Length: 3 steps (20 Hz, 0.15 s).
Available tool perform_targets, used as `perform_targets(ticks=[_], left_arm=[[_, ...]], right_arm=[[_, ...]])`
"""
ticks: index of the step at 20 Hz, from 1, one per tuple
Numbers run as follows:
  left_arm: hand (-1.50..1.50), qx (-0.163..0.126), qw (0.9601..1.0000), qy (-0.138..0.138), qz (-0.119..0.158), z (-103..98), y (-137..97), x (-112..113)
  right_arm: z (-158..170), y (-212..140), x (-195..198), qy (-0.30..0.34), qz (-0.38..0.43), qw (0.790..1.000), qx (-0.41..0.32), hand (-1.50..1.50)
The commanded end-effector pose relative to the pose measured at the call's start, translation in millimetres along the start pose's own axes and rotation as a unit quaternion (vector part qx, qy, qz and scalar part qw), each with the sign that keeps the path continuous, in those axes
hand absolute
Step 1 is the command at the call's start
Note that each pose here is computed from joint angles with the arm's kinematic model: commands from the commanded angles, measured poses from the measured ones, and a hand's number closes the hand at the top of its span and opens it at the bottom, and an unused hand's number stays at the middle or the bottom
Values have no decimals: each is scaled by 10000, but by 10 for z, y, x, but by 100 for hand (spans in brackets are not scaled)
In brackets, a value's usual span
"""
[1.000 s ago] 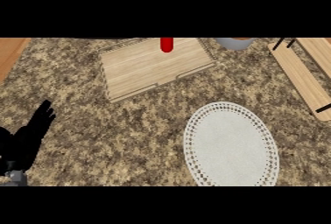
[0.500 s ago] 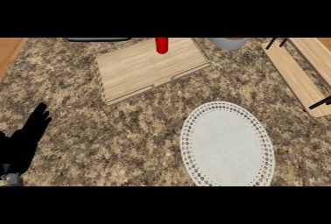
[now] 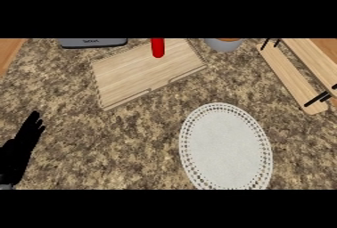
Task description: Pick the eggplant from the placemat and place it in the tiered shelf
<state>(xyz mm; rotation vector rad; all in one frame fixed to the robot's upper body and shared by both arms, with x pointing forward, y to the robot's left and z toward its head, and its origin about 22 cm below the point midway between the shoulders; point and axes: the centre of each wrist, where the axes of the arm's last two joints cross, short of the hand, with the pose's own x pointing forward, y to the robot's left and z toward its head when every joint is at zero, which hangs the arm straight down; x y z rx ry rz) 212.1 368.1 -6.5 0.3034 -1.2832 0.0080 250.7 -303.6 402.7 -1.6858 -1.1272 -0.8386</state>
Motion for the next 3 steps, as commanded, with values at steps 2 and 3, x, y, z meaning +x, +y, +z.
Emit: perform_targets(ticks=[2, 3], left_arm=[[0, 111, 9999, 80, 15, 35, 28, -32], [0, 170, 9998, 87, -56, 49, 66, -53]], right_arm=[[154, -601, -63, 554, 342, 9978, 130, -150], [183, -707, -82, 467, 305, 9984, 89, -150]])
